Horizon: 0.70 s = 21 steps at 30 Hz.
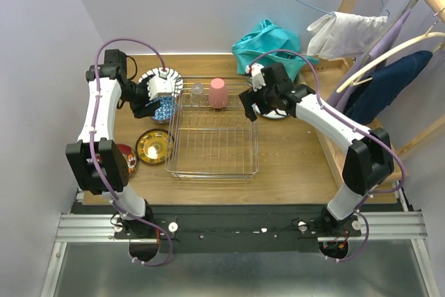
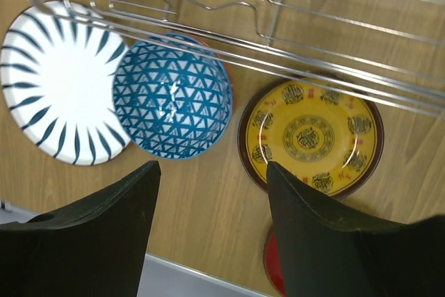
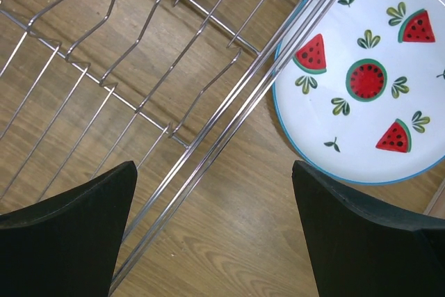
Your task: Load the mixed dishes into the dish rack
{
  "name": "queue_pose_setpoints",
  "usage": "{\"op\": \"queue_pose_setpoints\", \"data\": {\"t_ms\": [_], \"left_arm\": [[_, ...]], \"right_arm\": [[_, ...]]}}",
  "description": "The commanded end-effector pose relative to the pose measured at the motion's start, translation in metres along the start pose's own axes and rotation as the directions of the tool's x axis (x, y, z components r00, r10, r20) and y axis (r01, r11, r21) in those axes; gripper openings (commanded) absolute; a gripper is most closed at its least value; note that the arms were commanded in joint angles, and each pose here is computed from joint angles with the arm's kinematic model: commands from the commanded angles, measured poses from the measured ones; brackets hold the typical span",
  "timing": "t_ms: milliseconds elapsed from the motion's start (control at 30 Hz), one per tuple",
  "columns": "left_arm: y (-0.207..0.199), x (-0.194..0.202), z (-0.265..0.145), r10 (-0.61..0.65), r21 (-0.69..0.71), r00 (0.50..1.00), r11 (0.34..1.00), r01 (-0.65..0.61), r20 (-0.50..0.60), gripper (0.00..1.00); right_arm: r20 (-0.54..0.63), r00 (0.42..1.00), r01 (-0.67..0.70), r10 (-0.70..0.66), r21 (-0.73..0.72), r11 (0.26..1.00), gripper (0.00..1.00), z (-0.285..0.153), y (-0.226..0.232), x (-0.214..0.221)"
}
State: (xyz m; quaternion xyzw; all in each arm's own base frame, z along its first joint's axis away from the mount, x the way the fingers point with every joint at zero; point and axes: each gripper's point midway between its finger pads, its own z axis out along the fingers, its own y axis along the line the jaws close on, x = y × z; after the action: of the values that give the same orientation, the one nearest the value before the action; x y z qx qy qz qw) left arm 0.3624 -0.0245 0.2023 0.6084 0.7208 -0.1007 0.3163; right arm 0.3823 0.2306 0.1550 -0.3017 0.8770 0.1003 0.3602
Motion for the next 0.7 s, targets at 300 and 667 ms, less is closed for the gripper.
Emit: {"op": "queue_pose_setpoints", "data": {"t_ms": [300, 667], "left_arm": [[-0.035, 0.027, 0.051, 0.086, 0.321, 0.996, 0.943, -0.082, 0.002, 0.5], [-0.022, 0.05, 0.081, 0.042, 0.312, 0.998, 0.95, -0.027, -0.043, 0.48]], "right_arm": [[0.045, 0.998, -0.033, 0.035, -0.045, 0.998, 1.0, -0.016, 0.008, -0.001], [0.041, 0.999, -0.023, 0.024, -0.04, 0.999, 1.0, -0.007, 0.006, -0.004]]}}
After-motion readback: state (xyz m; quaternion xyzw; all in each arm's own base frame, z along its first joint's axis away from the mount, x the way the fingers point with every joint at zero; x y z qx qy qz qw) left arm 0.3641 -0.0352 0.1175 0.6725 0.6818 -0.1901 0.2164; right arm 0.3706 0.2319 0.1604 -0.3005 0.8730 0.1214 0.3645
